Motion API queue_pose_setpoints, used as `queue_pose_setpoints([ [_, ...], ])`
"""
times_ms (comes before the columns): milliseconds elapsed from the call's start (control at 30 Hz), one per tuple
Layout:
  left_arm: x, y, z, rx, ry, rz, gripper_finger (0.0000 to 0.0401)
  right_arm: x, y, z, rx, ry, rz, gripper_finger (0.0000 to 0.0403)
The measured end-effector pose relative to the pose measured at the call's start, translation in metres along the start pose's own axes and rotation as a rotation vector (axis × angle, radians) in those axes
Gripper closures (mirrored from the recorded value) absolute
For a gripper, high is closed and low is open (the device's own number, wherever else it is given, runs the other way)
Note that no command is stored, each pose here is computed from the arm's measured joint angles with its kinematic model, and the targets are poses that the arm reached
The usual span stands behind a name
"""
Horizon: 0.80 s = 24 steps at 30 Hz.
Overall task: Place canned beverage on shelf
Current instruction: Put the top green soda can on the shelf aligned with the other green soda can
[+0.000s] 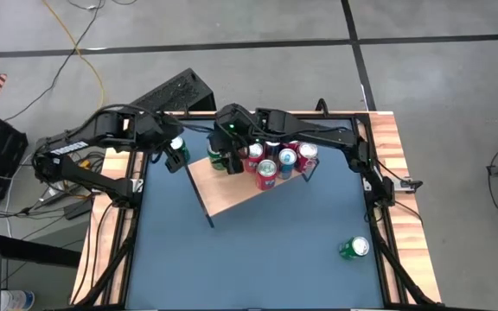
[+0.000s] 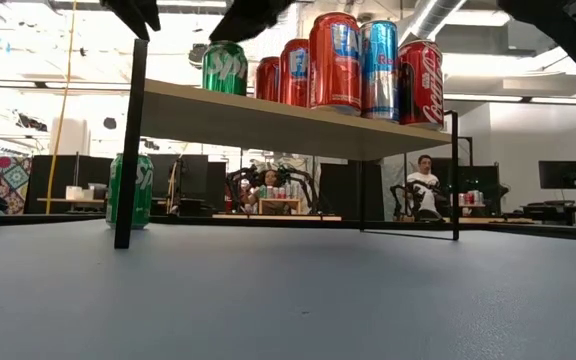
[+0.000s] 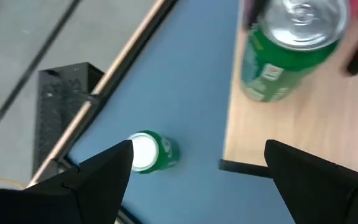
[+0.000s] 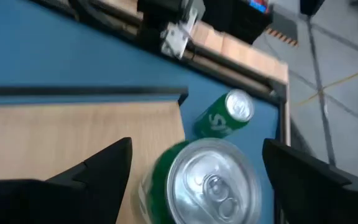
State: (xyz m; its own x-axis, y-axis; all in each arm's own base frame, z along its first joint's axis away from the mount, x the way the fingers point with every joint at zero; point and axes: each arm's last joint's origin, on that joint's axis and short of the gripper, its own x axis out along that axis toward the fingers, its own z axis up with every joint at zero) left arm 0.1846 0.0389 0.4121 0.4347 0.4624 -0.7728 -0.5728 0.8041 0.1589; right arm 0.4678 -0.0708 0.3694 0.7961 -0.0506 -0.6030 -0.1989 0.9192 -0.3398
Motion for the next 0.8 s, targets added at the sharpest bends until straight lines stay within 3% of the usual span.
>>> queue_pose_setpoints([
  [200,0.0,0.01,-0.006,-0.039,-0.029,0.038,0.0051,-0.035,0.001,0.013,-0.014,-0.03,-0.027,0.0055],
  [367,0.029,0.019,-0.016,-0.006,0.011,0.079,0.0051,-0.082,0.008,0.025,-0.027,-0.059,-0.062,0.0055],
  [500,0.048,0.04,-0.025,-0.06,0.04,0.007,0.0051,-0.124,0.019,0.036,-0.031,-0.114,-0.06,0.0055],
  [667,0.063,0.074,-0.035,-0.164,0.087,0.088,0.0051,-0.166,0.034,0.046,-0.016,-0.187,-0.045,0.0055],
  [800,0.076,0.087,-0.037,-0.194,0.08,0.05,0.0051,-0.184,0.045,0.051,-0.027,-0.226,-0.029,0.0055],
])
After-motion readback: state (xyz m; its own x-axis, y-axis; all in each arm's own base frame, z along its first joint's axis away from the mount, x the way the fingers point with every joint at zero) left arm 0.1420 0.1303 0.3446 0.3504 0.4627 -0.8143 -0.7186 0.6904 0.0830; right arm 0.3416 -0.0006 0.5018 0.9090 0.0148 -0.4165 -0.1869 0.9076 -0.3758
